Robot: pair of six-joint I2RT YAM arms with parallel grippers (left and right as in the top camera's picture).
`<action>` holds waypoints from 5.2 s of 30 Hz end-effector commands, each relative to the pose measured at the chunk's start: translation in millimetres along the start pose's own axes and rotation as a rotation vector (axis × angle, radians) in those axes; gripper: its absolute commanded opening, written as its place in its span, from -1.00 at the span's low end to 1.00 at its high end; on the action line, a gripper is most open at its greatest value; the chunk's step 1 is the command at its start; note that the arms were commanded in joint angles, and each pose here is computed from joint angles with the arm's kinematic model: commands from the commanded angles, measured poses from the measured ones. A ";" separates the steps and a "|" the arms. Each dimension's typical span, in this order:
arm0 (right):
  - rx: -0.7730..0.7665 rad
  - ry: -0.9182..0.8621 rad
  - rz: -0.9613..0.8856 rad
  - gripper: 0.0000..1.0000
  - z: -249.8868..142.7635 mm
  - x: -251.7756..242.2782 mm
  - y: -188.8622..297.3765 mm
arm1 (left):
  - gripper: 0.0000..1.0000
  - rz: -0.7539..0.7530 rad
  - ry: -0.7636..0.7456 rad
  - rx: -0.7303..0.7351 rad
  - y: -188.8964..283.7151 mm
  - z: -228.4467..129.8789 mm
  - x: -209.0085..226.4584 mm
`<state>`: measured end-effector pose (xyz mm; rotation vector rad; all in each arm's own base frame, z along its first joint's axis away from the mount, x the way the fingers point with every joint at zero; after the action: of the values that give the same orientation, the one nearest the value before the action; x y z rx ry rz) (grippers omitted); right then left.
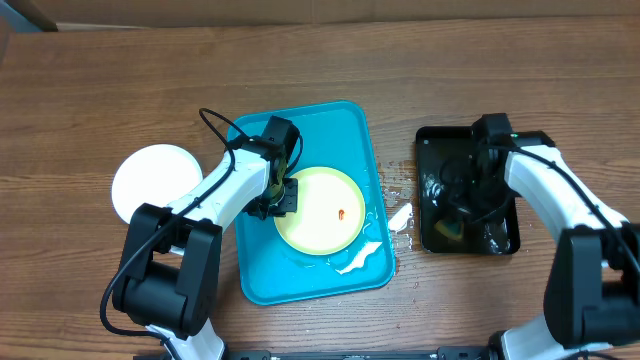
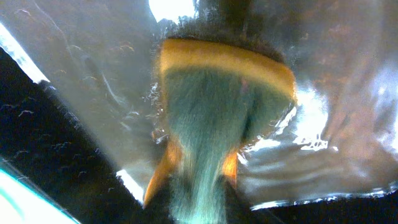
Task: Clean dirty plates on tray and stack at the side
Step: 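Grasp the sponge in the water tray with the right gripper and dip it, then scrub the yellow-green plate with the sponge in the right gripper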
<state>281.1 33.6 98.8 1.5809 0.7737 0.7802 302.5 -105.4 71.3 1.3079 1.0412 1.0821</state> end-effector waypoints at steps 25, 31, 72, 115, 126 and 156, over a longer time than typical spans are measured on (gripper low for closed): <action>-0.141 0.080 0.046 -0.54 16.6 12.2 25.7 | -0.63 -0.001 -0.010 0.006 -1.3 -2.6 1.4; -0.088 0.065 0.036 -0.05 5.5 7.8 30.0 | -0.54 -0.001 -0.010 0.006 -1.3 -2.6 1.3; -0.133 0.016 -0.013 0.22 -4.6 3.5 1.2 | -0.91 -0.022 -0.014 -0.017 -14.6 -5.3 -0.6; -0.179 0.401 0.406 -0.92 -64.0 127.7 81.1 | -0.92 -0.025 -0.013 -0.040 -17.8 -3.1 -1.0; -0.206 0.435 0.393 -0.92 -105.8 189.4 2.0 | -0.91 -0.026 -0.014 -0.043 -17.8 -2.5 -1.1; -0.341 0.180 -0.038 -0.92 -85.1 153.3 -76.6 | -0.92 0.035 0.060 -0.017 -18.5 -5.6 27.3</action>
<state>295.6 245.5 64.7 1.2891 0.7067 1.1217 310.5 -107.3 67.1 1.1995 1.0179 1.0756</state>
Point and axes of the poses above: each gripper's point midway between its finger pads, its own y axis back along the fingers, its own x axis along the line the jaws close on, z = x × y, the point moved 6 cm from there along y, back along the fingers, and after that the axes turned 11 degrees about -y, right-handed, at the moved point
